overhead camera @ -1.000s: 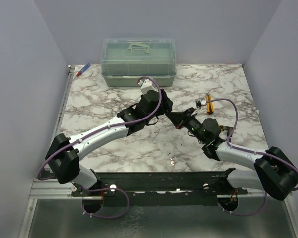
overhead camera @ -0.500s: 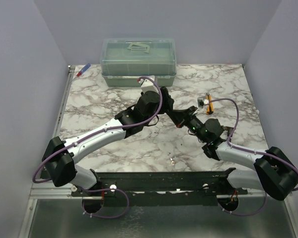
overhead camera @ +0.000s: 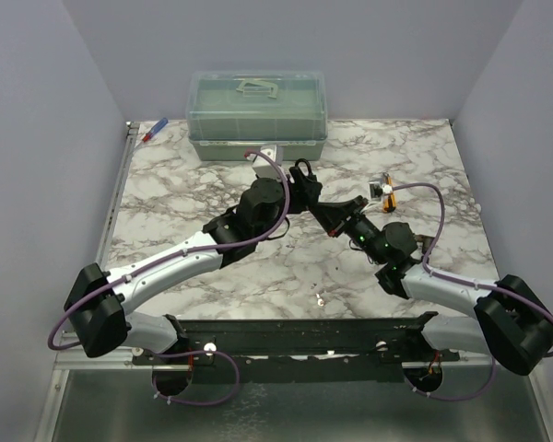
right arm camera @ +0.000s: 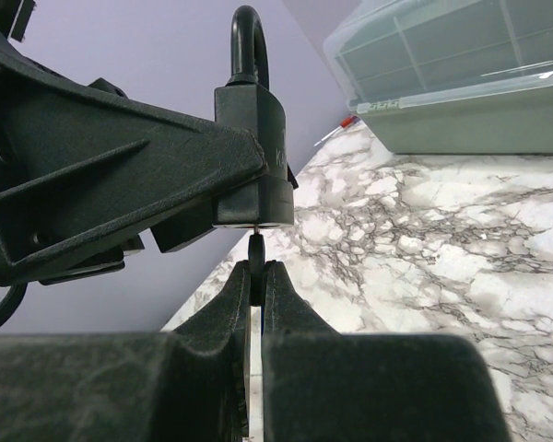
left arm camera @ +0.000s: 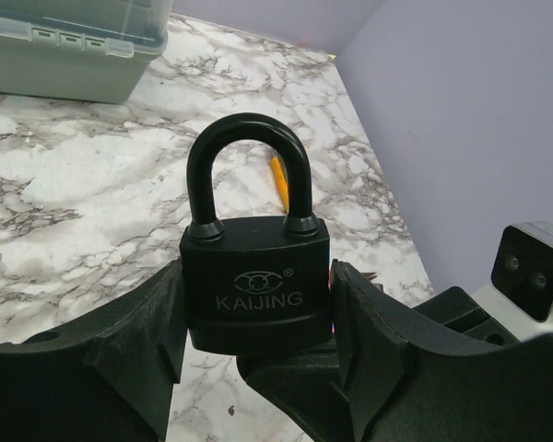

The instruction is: Unlock with the key

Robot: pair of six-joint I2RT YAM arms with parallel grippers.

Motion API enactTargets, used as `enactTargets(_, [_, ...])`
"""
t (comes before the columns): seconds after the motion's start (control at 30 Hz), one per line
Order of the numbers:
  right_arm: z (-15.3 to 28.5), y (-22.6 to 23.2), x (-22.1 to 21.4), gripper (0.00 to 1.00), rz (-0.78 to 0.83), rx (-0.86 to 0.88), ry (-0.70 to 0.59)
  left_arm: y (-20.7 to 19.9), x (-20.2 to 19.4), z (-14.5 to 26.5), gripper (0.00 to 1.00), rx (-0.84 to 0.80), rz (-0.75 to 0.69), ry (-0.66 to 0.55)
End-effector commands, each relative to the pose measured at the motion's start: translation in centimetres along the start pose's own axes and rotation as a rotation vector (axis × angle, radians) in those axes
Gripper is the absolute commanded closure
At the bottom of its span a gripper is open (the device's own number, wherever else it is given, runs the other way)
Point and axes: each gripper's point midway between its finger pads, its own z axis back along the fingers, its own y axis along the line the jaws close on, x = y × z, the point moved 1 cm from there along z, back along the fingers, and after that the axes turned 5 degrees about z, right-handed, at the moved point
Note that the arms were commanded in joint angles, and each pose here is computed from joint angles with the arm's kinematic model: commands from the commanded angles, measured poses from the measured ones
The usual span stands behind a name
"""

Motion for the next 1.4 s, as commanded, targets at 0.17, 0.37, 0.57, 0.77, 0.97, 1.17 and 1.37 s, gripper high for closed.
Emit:
enactTargets(0.17, [-1.4, 2.7, 5.5, 1.0, -0.009, 0.08, -0.177, -9.6, -5.0, 5.3, 1.0, -0.447, 0.056, 0.241])
enactTargets(0.37, [-1.2, 3.6, 6.1, 1.0, -0.014, 0.113, -0.187, -10.4, -5.1, 6.3, 1.0, -0.524, 0.035, 0.258])
enactTargets(0.57, [-1.0, 5.0, 6.4, 1.0, 0.003, 0.186, -0.181, -10.5, -4.8, 7.1, 1.0, -0.57, 0.022, 0.235])
enactTargets(0.77, [-1.1, 5.3, 6.5, 1.0, 0.004, 0.198, -0.181, -10.4, -4.7, 7.9, 1.0, -0.61, 0.009, 0.221])
enactTargets(0.97, [-1.5, 6.0, 6.8, 1.0, 0.006, 0.226, -0.175, -10.2, -4.4, 8.7, 1.0, -0.634, -0.006, 0.198])
enactTargets(1.17, [-1.8, 6.6, 7.1, 1.0, 0.003, 0.257, -0.173, -10.8, -4.1, 9.6, 1.0, -0.692, -0.027, 0.189])
enactTargets(1.37, [-1.8, 7.1, 7.4, 1.0, 0.006, 0.278, -0.174, -11.0, -4.0, 10.8, 1.0, -0.76, -0.069, 0.172])
